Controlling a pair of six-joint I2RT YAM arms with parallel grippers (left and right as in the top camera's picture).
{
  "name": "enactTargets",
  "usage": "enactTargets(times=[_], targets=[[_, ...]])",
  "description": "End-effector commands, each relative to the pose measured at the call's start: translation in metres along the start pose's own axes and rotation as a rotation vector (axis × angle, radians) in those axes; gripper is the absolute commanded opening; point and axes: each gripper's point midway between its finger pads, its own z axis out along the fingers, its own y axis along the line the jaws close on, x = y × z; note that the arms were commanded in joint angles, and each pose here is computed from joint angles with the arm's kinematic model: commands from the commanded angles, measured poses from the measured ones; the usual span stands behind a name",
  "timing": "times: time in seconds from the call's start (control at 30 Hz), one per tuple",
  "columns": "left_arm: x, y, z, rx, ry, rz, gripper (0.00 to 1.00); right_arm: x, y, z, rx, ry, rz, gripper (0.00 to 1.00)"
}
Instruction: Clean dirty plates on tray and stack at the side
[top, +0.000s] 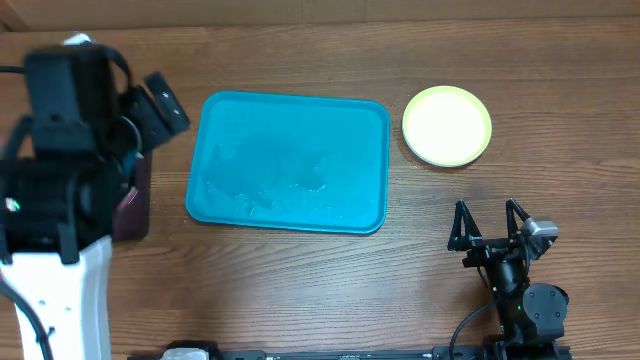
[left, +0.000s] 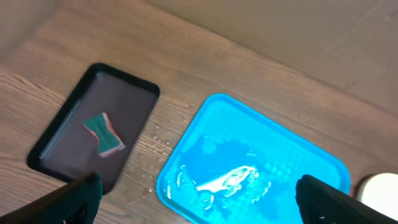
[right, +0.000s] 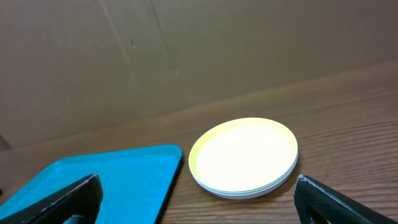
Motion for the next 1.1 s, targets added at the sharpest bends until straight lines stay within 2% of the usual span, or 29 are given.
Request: enactTargets(times=[0.0,0.17,0.4,0.47,0.67,0.8,1.07], targets=[[0.004,0.011,-0.009,-0.065,-0.062,0.063,1.0,0.001,-0.001,0.0,0.003,-0.008,-0.007,1.0],[0.024,0.003,-0.015,0.052,-0.099,0.148,1.0,0.001,-0.001,0.0,0.003,-0.008,-0.007,1.0],[0.052,-0.028,-0.024,0.327,-0.222,0.375,1.0,0.001,-0.001,0.0,0.003,-0.008,-0.007,1.0],[0.065,-0.034,-0.02,0.379,-0.201,0.403,1.0,0.001,-0.001,0.0,0.003,-0.008,-0.007,1.0],[0.091,-0.026,-0.001,0.364,-0.138,0.413,0.99,0.001,-0.001,0.0,0.003,-0.008,-0.007,1.0],[0.095,-0.011,0.006,0.309,-0.22,0.393,1.0,0.001,-0.001,0.0,0.003,-0.008,-0.007,1.0],[0.128,0.003,0.022,0.321,-0.321,0.397,1.0,0.001,-0.001,0.0,0.003,-0.008,-0.007,1.0]])
